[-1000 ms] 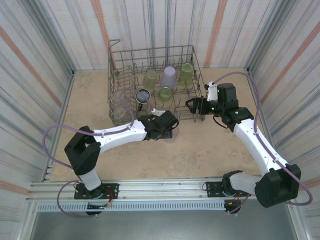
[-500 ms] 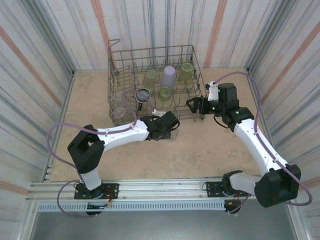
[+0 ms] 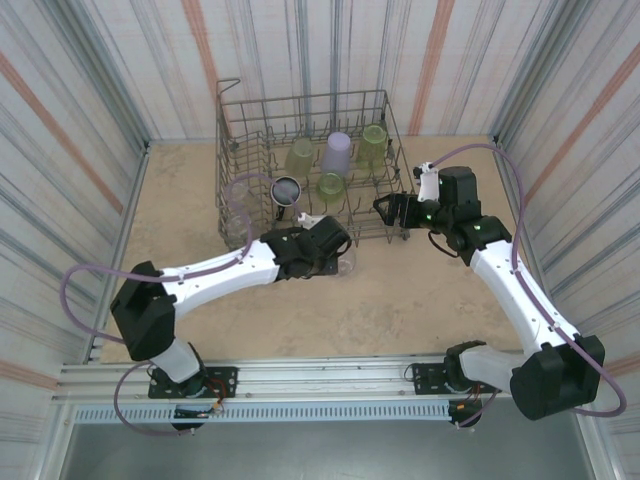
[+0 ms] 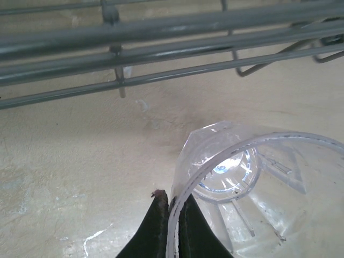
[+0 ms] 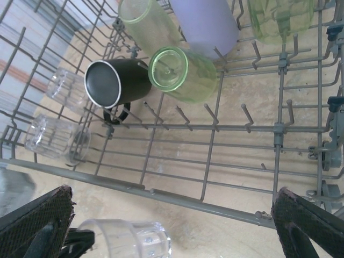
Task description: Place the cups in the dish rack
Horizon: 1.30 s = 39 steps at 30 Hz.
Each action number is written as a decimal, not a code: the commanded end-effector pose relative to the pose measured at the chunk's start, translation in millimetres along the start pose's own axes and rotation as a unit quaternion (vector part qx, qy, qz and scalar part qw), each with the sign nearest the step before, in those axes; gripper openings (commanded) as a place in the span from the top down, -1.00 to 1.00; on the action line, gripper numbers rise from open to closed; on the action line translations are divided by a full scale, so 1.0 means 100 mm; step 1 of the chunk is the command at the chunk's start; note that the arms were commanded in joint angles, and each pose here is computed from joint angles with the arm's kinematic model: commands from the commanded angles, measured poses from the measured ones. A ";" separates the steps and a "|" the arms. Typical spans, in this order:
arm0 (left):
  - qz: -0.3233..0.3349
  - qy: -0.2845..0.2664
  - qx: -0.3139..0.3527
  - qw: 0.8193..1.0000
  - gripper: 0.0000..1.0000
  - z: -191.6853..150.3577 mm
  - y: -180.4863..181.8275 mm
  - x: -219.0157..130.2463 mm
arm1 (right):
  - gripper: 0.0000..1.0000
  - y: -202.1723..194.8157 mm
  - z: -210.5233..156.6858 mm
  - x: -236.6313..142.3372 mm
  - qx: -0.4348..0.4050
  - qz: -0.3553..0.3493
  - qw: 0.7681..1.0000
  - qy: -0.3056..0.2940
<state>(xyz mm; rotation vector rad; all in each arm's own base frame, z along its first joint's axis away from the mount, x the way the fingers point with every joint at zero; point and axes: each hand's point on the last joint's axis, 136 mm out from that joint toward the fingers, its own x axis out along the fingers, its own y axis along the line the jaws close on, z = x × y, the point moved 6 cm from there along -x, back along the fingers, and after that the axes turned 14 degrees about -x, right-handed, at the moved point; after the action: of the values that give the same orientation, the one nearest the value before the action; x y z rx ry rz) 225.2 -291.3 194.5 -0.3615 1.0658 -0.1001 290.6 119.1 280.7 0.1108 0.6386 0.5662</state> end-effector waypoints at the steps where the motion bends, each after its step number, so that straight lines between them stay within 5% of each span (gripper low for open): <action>1: -0.032 -0.013 0.006 0.999 1.00 0.09 -0.07 -0.25 | -0.98 0.02 0.00 -0.06 0.013 0.009 1.000 -0.004; 23: -0.183 -0.058 0.038 0.981 1.00 0.70 -0.26 -0.88 | -0.98 0.01 0.08 -0.10 0.027 0.032 0.999 -0.009; 39: -0.281 -0.089 -0.020 0.955 1.00 1.53 0.24 -1.32 | -0.98 0.08 0.32 -0.03 0.054 0.085 0.994 -0.037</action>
<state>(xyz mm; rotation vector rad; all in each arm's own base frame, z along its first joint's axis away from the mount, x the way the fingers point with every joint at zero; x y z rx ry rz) 290.6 -202.5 330.4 -0.6591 0.8351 -0.4156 296.8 122.2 291.8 0.2458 0.6378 0.6528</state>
